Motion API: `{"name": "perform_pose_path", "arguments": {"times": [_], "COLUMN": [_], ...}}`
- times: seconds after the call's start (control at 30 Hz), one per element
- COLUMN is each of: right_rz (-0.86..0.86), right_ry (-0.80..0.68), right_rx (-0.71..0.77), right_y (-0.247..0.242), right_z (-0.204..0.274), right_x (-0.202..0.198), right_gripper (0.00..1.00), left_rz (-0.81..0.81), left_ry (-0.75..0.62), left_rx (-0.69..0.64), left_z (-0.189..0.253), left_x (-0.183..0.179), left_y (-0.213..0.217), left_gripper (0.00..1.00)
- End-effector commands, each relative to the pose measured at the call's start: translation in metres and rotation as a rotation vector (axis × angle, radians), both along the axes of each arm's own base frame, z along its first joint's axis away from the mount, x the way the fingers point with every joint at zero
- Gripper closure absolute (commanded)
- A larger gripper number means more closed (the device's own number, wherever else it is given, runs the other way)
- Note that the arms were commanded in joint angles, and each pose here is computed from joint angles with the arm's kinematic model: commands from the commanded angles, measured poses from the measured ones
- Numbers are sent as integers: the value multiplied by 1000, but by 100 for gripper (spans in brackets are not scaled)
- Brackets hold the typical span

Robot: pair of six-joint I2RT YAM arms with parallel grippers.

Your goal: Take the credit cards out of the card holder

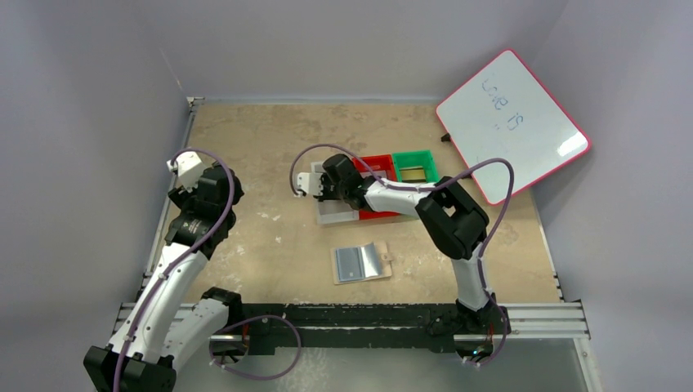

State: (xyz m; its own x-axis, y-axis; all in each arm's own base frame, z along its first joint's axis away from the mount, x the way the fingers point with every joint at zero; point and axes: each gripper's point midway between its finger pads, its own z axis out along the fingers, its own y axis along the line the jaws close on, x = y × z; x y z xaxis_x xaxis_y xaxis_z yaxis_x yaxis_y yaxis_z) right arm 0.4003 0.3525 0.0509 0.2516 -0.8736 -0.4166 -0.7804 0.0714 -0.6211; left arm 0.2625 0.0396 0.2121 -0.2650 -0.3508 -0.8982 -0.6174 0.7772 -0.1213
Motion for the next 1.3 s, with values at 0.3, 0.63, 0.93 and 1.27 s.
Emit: {"name": "perform_pose_path", "arguments": {"times": [0.3,0.63,0.93,1.27], "right_rz": [-302,-839,-880,-922], "right_ry": [108,570,651,674], "right_rx": [624,681,672,618], "right_y": [22,15,20,19], "right_z": [110,63,43,9], "right_x": [-2,-27,-36,-37], "right_gripper": [68,92,95,100], "left_rz": [3,1,-3,-1], "left_ry": [-26,-24,-21,-17], "left_rx": [-3,-3,-3,-1], "left_z": [7,6,6,5], "left_x": [4,4,4,5], "left_y": [0,0,-1,0], "left_gripper": [21,21,21,21]}}
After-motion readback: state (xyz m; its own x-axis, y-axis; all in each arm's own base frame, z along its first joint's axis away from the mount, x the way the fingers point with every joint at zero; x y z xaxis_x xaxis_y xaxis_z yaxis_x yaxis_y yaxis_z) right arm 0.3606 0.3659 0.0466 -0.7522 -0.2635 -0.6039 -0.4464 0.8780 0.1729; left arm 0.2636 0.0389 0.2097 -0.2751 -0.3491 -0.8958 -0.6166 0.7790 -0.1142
